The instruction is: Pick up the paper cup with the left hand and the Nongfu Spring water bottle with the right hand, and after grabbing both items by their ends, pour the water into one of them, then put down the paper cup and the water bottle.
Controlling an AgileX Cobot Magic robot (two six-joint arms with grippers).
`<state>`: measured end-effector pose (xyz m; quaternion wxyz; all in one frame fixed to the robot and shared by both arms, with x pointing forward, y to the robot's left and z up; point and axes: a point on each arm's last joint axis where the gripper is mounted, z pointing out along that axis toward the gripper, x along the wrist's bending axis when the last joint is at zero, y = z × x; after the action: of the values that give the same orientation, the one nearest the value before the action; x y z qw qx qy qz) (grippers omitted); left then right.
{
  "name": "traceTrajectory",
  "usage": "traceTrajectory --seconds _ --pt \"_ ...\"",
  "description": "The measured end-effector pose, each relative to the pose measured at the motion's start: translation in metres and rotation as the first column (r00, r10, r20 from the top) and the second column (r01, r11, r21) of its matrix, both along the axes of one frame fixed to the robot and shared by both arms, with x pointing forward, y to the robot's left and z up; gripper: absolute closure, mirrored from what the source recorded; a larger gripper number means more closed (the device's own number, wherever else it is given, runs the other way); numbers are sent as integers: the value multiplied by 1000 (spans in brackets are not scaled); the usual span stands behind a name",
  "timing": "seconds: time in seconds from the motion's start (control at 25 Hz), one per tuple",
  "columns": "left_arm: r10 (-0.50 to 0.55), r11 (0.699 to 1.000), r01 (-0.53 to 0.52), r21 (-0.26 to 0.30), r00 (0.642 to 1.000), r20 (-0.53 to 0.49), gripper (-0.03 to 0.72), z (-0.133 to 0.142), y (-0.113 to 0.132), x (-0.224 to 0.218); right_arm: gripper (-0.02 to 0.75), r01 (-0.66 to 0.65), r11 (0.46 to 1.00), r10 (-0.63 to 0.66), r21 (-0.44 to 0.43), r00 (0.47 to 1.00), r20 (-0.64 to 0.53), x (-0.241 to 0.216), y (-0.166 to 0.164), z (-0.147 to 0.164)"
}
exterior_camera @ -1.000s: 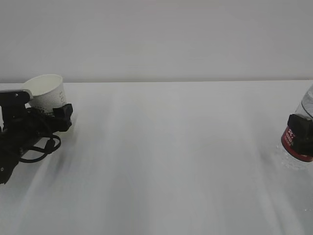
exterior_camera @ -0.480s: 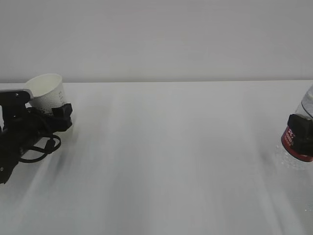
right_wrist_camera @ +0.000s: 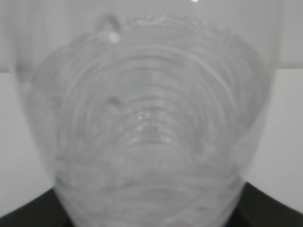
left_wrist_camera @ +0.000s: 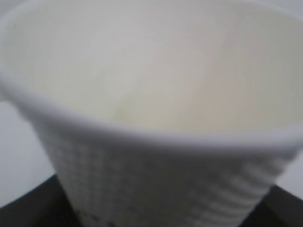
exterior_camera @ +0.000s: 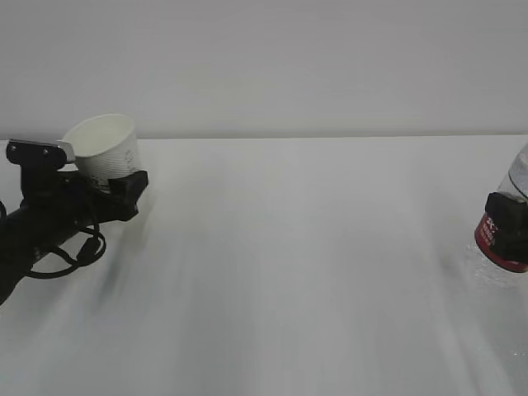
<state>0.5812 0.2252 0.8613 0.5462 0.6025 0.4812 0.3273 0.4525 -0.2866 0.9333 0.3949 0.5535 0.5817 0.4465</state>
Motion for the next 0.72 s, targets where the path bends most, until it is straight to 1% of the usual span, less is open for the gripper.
traceTrajectory --seconds 0.16,0.28,0.52,0.72 --pt "-153 988 152 -27 988 -21 129 -1 -13 -6 325 -4 1000 4 -13 1000 1 0 0 0" --pt "-251 967 250 -41 967 -37 129 -2 -21 -11 325 -4 1000 4 -14 1000 1 0 0 0" --pt "-373 927 372 -42 927 -32 130 4 -37 -19 325 -5 1000 5 -15 1000 1 0 0 0" --pt "-458 888 458 -35 889 -2 130 11 -64 -23 325 -5 1000 5 -15 1000 1 0 0 0"
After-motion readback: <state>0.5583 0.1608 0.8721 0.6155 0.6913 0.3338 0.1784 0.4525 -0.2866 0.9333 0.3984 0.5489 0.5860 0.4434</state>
